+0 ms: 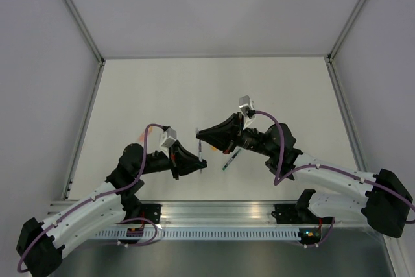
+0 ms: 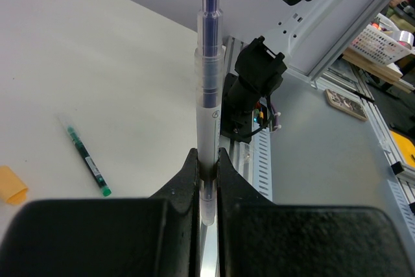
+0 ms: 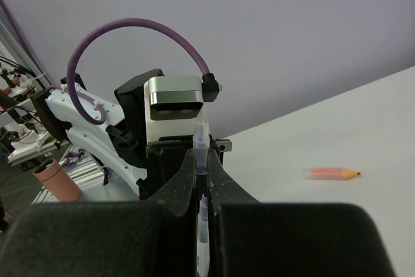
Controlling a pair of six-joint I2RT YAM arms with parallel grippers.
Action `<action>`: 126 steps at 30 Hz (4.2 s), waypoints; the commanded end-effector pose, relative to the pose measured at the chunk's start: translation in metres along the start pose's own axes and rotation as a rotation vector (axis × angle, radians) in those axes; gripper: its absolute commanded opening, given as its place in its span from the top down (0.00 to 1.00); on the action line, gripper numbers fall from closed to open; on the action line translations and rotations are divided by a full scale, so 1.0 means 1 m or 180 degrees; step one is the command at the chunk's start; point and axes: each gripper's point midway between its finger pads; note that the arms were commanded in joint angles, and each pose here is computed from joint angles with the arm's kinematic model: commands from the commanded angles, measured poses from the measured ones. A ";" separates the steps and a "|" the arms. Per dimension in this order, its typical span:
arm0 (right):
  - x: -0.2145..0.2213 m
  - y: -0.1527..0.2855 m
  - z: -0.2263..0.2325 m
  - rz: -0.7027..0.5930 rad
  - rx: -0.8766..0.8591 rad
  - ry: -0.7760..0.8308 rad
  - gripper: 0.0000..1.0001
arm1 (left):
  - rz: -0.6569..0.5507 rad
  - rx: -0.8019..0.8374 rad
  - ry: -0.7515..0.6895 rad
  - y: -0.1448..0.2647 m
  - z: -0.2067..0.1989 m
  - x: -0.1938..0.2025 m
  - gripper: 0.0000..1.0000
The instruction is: Insert the pens into the pen caps
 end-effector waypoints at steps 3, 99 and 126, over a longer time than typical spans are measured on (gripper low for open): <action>-0.021 -0.002 0.009 -0.0167 -0.0098 0.0126 1.00 | -0.0080 0.0096 -0.0041 0.000 -0.010 -0.010 0.98; 0.006 0.008 0.003 -0.0054 -0.0005 0.0056 1.00 | -0.0188 -0.0124 -0.0045 0.002 0.001 -0.015 0.98; 0.012 0.002 0.000 0.0017 -0.0022 0.0066 1.00 | -0.0250 -0.0138 -0.0077 0.005 -0.001 -0.018 0.98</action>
Point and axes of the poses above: each gripper's point midway between its finger pads, its own y axis back along the fingers, its own z axis along the line the jaws close on, x = y × z, and after that the axes turned 13 degrees about y, right-handed
